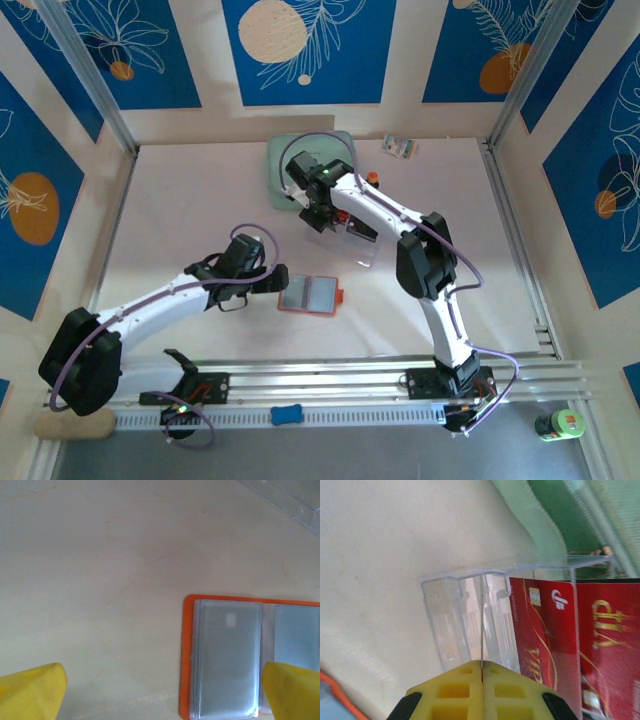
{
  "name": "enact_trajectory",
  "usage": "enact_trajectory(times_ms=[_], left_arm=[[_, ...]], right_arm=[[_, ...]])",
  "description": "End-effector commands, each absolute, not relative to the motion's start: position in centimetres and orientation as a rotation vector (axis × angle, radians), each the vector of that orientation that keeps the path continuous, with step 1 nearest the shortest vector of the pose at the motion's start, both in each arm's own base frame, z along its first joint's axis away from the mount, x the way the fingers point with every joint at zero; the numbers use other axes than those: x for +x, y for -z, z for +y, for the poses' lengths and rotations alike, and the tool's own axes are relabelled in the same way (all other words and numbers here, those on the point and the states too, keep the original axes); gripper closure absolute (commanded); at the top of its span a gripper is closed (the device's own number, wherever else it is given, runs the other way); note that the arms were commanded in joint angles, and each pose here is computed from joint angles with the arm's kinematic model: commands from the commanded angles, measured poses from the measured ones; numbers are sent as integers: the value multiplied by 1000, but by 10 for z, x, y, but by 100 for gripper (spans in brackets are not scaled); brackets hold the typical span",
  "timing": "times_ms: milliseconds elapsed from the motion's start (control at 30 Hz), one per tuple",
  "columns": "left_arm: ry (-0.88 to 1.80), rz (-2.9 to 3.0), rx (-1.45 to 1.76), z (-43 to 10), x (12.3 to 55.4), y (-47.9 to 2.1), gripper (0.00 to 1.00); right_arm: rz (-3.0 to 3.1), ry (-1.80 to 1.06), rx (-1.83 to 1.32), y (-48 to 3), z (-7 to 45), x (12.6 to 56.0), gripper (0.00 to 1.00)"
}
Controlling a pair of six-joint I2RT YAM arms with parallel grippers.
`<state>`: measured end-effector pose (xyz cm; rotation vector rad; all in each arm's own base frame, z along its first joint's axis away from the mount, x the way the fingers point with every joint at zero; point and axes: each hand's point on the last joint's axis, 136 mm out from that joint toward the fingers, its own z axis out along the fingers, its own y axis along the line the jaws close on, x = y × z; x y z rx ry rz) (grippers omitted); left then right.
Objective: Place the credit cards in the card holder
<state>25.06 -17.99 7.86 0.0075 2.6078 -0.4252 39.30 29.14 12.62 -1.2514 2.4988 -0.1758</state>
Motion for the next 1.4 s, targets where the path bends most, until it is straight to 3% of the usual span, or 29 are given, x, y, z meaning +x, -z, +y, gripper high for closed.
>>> enact_trajectory(times_ms=[0, 267, 667, 900, 1367], left_arm=[[447, 2584, 57, -187, 255, -94, 0], [395, 2656, 190, -200, 261, -85, 0], [201, 2714, 334, -201, 262, -64, 0], [135, 2743, 349, -195, 256, -47, 0], [67, 2778, 339, -182, 245, -25, 0]], right_arm=[[2415, 61, -1172, -185, 301, 381, 100], [2484, -343, -756, -217, 297, 339, 100], [2448, -1069, 2, -165, 288, 270, 100], [2460, -1095, 136, -120, 292, 255, 100], [2472, -1022, 211, -88, 298, 252, 100]])
